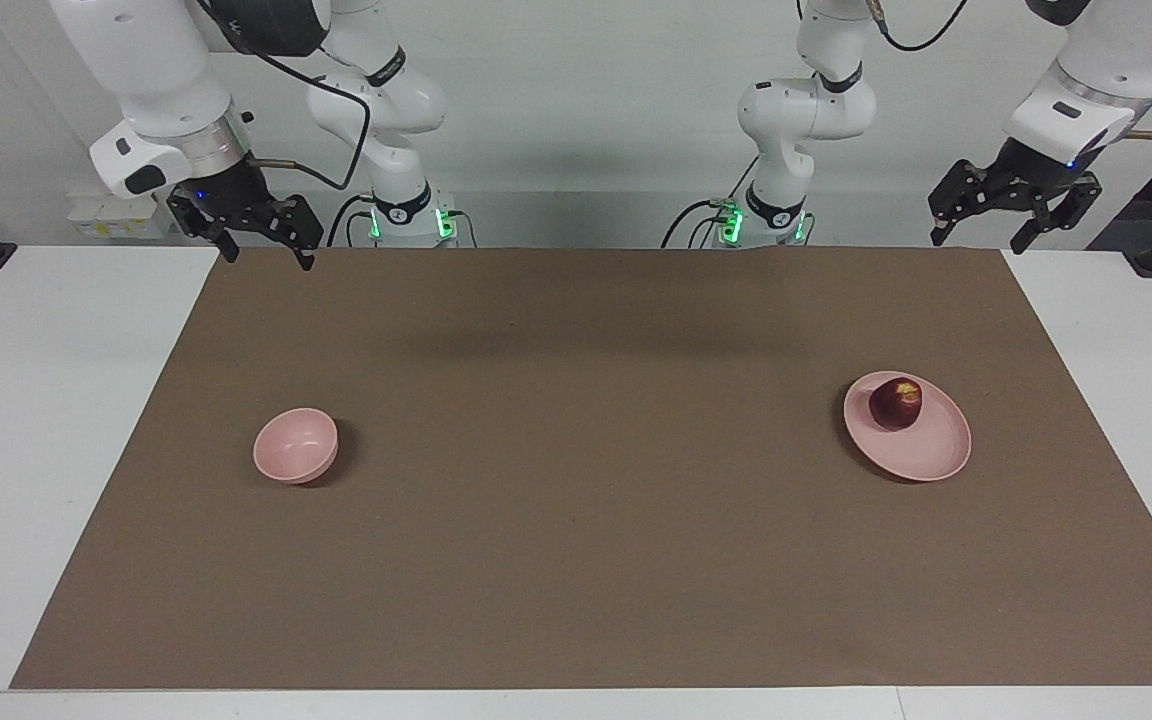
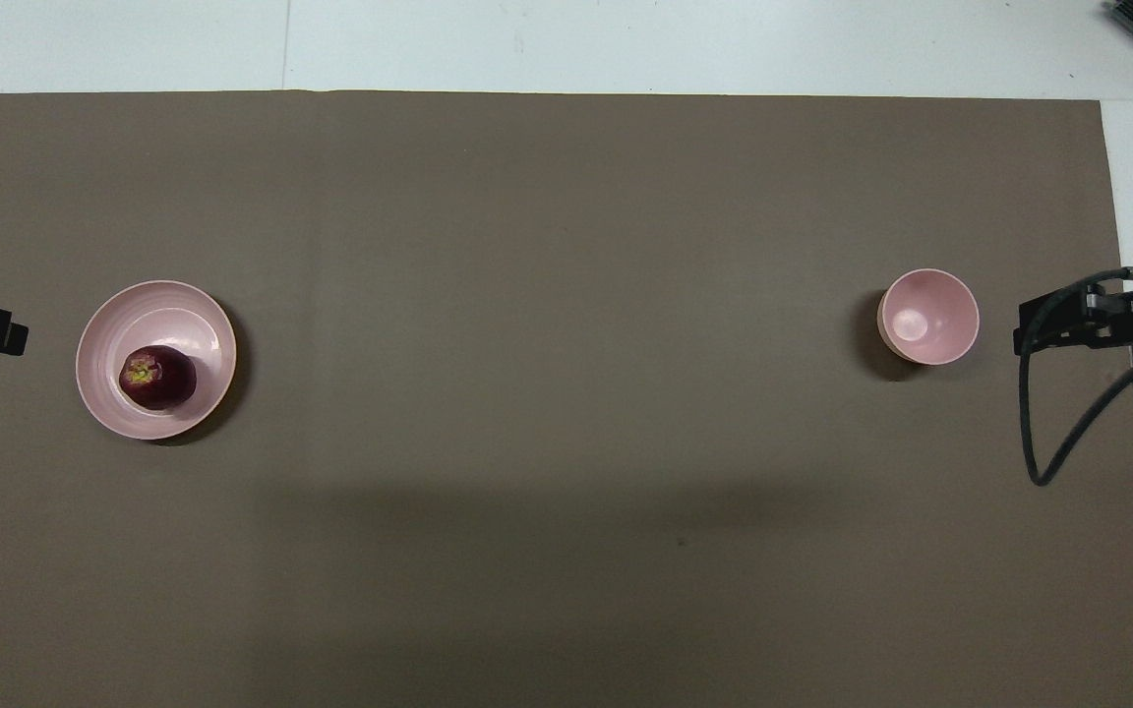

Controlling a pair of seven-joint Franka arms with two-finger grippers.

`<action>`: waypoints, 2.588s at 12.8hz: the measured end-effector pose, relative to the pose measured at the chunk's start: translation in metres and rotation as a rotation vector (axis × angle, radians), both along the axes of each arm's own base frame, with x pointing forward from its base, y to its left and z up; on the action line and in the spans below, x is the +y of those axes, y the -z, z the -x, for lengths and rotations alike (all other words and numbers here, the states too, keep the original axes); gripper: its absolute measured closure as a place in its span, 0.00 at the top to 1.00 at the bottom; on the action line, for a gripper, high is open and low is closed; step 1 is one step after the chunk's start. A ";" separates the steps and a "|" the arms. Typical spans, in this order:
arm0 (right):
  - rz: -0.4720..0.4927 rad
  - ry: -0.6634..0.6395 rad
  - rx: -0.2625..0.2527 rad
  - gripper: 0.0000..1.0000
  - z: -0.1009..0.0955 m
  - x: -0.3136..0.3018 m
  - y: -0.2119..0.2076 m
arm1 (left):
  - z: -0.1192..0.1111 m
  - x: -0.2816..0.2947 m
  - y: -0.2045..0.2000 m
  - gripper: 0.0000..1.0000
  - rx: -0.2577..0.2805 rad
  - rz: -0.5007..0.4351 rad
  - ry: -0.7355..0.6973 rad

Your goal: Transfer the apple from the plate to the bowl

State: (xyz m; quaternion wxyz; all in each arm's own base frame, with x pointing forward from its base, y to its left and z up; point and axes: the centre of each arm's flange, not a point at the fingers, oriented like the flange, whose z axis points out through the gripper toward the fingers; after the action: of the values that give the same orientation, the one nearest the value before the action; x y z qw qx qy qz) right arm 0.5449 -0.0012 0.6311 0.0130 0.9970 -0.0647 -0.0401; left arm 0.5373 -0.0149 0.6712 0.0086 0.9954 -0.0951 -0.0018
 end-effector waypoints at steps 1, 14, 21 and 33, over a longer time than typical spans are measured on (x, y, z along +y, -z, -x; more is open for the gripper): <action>0.000 -0.002 -0.001 1.00 0.000 0.001 -0.003 | 0.000 0.000 0.000 1.00 0.001 0.000 0.001; -0.002 -0.010 -0.002 1.00 0.000 0.006 -0.004 | 0.001 -0.006 0.000 1.00 0.003 0.000 0.010; -0.002 -0.008 -0.002 1.00 0.000 0.004 -0.004 | -0.001 -0.006 0.003 1.00 -0.031 0.002 0.010; 0.002 0.046 -0.002 1.00 0.000 0.003 -0.003 | -0.009 -0.007 0.136 1.00 -0.025 0.002 0.025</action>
State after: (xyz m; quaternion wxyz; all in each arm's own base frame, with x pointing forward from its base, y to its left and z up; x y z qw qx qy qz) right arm 0.5447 0.0015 0.6345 0.0130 0.9953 -0.0878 -0.0393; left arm 0.5462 -0.0215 0.5349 0.0085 0.9941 -0.1078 0.0105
